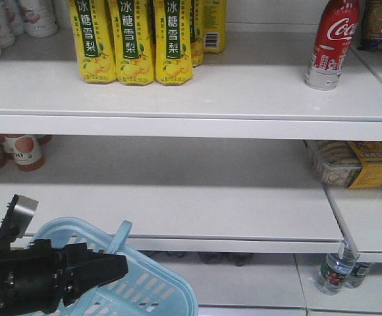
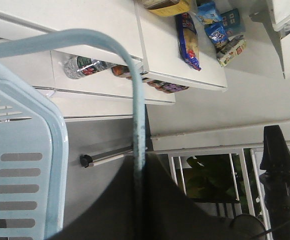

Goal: Place coke in basket with both arms

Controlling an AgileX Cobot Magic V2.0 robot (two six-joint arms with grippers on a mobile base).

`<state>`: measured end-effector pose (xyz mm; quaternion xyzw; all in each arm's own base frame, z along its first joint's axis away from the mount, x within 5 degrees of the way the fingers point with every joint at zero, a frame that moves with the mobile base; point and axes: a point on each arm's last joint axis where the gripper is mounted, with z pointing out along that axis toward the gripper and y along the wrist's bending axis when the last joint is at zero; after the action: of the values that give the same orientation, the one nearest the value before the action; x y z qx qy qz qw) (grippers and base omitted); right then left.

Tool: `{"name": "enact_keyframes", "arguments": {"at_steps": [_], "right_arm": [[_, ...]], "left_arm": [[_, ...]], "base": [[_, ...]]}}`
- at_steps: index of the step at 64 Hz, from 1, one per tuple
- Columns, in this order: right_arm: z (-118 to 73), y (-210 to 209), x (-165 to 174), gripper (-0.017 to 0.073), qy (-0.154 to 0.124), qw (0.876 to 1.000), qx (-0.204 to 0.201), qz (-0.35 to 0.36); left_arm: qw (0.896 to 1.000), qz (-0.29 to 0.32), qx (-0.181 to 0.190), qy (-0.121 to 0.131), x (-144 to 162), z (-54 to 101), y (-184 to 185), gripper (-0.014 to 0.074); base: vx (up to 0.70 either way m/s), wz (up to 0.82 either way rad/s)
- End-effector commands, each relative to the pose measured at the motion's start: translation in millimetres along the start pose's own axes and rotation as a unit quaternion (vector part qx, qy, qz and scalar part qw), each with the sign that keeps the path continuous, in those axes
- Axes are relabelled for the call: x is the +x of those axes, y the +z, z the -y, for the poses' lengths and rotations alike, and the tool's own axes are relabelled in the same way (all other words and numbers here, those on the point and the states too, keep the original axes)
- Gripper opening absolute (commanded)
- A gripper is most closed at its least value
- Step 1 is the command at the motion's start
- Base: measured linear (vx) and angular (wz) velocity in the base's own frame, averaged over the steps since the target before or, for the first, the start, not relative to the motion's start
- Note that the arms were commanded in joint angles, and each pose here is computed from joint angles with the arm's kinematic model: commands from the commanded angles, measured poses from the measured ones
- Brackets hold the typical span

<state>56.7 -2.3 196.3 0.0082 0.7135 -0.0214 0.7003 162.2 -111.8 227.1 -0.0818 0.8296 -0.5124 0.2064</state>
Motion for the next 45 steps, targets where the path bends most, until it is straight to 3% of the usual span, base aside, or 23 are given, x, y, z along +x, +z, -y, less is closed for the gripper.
{"name": "enact_keyframes", "arguments": {"at_steps": [1,45], "right_arm": [[0.1,-0.9,-4.6,-0.0010,-0.007,0.999,0.001,0.038],[0.1,-0.9,-4.6,-0.0010,-0.007,0.999,0.001,0.038]], "left_arm": [[0.998,0.016,0.056,-0.017,-5.0,17.9,-3.6,-0.0006],[0.998,0.016,0.056,-0.017,-5.0,17.9,-3.6,-0.0006]], "base": [[0.01,0.00],[0.01,0.00]]}}
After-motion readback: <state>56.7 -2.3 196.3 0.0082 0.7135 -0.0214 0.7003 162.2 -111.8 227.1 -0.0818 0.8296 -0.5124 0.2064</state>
